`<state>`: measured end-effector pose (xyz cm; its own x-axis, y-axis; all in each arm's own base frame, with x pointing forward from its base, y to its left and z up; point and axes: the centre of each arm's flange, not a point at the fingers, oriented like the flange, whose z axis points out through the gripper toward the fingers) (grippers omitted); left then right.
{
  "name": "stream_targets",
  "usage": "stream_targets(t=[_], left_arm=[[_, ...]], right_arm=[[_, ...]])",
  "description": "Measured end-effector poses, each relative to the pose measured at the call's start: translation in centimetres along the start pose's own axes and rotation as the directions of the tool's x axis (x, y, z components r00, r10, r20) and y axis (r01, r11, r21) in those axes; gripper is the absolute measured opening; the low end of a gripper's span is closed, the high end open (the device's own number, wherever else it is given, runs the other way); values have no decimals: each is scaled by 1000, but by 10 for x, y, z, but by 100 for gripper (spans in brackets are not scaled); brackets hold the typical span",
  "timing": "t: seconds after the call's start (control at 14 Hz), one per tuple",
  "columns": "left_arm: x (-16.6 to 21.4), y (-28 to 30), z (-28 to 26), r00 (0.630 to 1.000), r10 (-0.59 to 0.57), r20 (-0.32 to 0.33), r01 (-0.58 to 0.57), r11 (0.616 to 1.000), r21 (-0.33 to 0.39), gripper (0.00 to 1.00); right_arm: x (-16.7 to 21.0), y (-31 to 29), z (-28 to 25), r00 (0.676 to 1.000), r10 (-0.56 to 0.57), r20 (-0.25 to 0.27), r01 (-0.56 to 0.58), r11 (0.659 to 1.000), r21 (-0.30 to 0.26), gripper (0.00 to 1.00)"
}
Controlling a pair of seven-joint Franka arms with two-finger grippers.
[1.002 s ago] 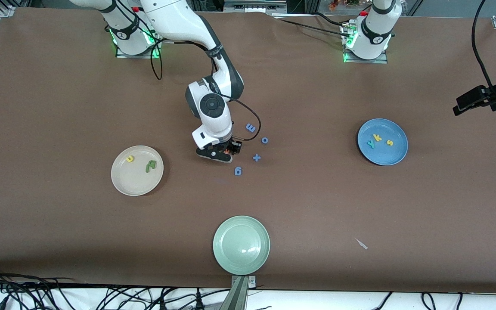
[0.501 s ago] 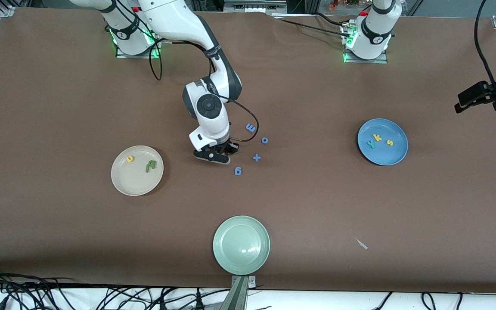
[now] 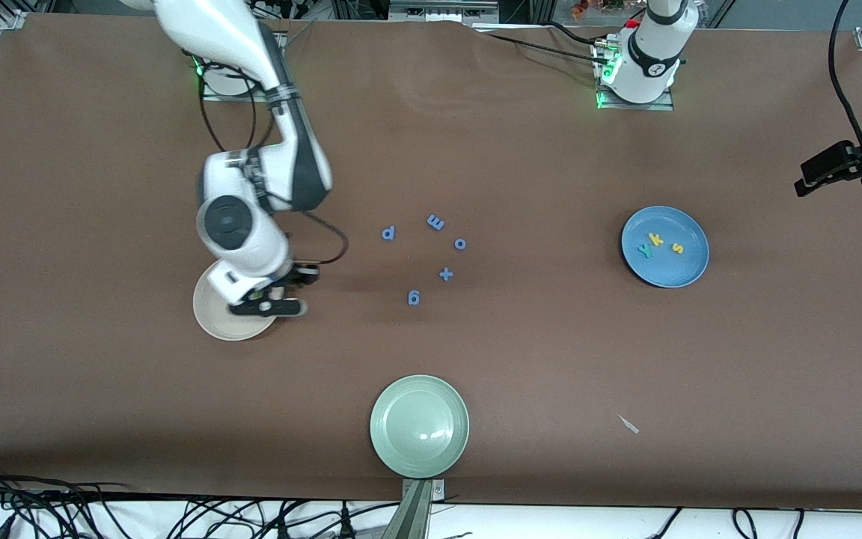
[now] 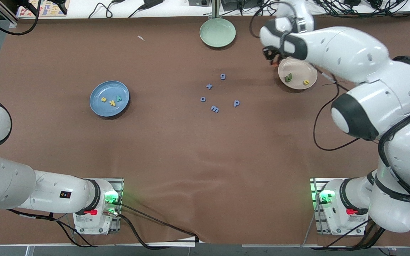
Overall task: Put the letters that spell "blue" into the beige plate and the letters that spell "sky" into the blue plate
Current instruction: 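Release the orange e onto the cream plate and lift the right gripper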
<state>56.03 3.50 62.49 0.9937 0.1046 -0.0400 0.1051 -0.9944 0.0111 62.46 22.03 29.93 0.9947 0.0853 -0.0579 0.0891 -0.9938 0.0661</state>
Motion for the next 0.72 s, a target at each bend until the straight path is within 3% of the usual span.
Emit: stream_targets(t=[0.14, 0.43, 0.5, 0.57, 0.72], left_arm=[[0, -4, 0, 1000, -6, 0, 6, 1000, -1, 100], [-1, 15, 0, 1000, 30, 0, -30, 1000, -2, 100], [-1, 16, -1, 999, 32, -2, -32, 999, -4, 100], [-1, 15, -2, 1000, 31, -5, -31, 1000, -5, 100], [-1, 13, -4, 1000, 27, -8, -27, 1000, -5, 100]], right_arm=[[5, 51, 8, 997, -78, 22, 78, 997, -7, 28], [-1, 108, 37, 993, -99, 64, 94, 993, 74, 28], [-2, 107, 37, 993, -99, 64, 94, 993, 78, 33], [-2, 105, 37, 993, -102, 63, 96, 992, 79, 43], [-2, 101, 36, 992, -107, 60, 102, 992, 80, 48]])
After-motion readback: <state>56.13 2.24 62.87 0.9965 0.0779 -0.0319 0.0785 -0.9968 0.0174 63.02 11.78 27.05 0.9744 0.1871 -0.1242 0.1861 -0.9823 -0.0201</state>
